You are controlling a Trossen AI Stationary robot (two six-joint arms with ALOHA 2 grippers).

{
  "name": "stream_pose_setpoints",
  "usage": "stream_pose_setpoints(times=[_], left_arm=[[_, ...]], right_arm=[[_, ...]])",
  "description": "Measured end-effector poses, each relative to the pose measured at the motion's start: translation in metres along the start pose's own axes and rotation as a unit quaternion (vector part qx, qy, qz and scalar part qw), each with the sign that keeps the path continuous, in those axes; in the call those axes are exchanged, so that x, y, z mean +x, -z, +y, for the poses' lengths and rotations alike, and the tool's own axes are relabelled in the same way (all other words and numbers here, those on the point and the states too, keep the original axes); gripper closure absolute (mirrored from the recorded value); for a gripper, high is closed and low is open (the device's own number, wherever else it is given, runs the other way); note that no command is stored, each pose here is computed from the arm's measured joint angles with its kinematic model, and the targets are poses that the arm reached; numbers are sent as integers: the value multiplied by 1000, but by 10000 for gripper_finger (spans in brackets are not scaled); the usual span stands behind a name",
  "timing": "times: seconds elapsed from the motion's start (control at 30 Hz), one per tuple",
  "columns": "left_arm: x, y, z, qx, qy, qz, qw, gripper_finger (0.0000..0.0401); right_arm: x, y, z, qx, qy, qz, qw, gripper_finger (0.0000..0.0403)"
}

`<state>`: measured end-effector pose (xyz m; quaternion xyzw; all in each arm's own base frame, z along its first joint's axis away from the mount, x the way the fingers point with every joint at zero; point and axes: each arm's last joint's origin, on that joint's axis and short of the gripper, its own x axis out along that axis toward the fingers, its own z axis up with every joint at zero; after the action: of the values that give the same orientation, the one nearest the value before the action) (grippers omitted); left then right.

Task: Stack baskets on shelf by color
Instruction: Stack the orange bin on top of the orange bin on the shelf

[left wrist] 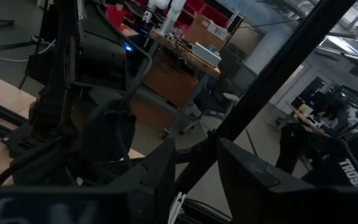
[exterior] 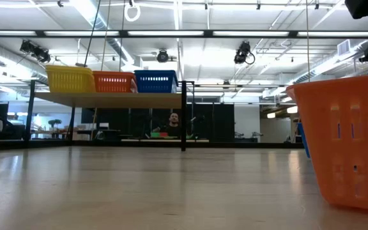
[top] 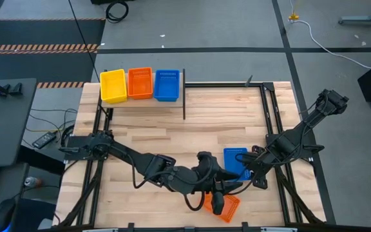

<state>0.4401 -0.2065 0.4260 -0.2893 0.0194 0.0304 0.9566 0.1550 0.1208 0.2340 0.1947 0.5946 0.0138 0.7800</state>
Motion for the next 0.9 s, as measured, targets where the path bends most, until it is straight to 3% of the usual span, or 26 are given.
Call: stream_pose_setpoints(times=[0.6,0.73,0.9], left_arm=[[0,-1,2,-1,-22,-10,1000,280],[-3,7,5,-20,-66,3,998,280],[-5,11,3,-22,-65,13,998,280]], right_arm=[[0,-1,3,17,-23,3,1000,188],[0,-1,3,11,-23,3,1000,188],[0,-1,3,12,-23,3,1000,188]])
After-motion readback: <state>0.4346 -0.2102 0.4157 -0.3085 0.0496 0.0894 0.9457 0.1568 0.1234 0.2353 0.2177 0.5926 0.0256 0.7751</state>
